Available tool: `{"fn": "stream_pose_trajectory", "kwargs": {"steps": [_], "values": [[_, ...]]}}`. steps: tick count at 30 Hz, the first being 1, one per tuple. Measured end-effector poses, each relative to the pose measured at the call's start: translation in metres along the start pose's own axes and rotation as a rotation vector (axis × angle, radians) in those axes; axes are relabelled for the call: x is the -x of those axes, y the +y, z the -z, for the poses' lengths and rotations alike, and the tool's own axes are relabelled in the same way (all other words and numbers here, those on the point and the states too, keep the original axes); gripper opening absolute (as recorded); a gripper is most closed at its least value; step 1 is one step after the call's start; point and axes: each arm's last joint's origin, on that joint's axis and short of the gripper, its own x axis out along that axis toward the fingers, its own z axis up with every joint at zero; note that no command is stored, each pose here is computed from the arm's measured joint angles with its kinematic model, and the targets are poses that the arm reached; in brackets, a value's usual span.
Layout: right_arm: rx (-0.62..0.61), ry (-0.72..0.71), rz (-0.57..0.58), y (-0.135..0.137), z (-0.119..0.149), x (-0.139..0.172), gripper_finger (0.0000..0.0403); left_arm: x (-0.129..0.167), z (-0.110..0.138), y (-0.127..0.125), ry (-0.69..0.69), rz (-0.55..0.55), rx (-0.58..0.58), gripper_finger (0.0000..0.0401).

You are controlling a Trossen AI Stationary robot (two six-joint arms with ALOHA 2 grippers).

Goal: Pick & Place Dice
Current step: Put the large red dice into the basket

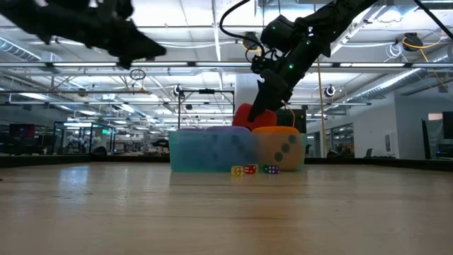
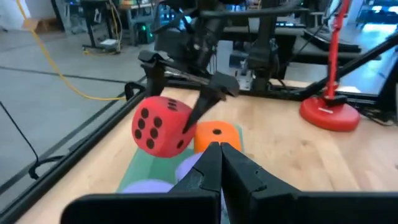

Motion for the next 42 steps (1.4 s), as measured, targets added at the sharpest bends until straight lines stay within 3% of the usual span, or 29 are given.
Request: {"fn": "stream_pose_trajectory", "kwargs": {"steps": [11,20,24,32,42], "values": [[0.028,0.001,-0.004,0.002,0.0,0.0,0.04,-0.099,-0.01,0.021,0.087,0.07,-0.018,0.0002],[0.065,0.013,-0.018,0.007,0.001,0.0,0.04,-0.155,-0.016,0.026,0.112,0.123,-0.01,0.0001],[0.095,0.01,-0.024,0.011,0.0,0.0,0.04,-0.172,-0.021,0.028,0.119,0.105,-0.003,0.0001],[0.144,0.002,-0.04,0.019,-0.001,0.0,0.04,-0.203,-0.003,0.038,0.237,0.08,0.036,0.0002],[0.237,-0.056,-0.073,0.029,-0.006,0.0,0.04,-0.205,0.021,0.058,0.367,0.027,0.145,0.0001]]}}
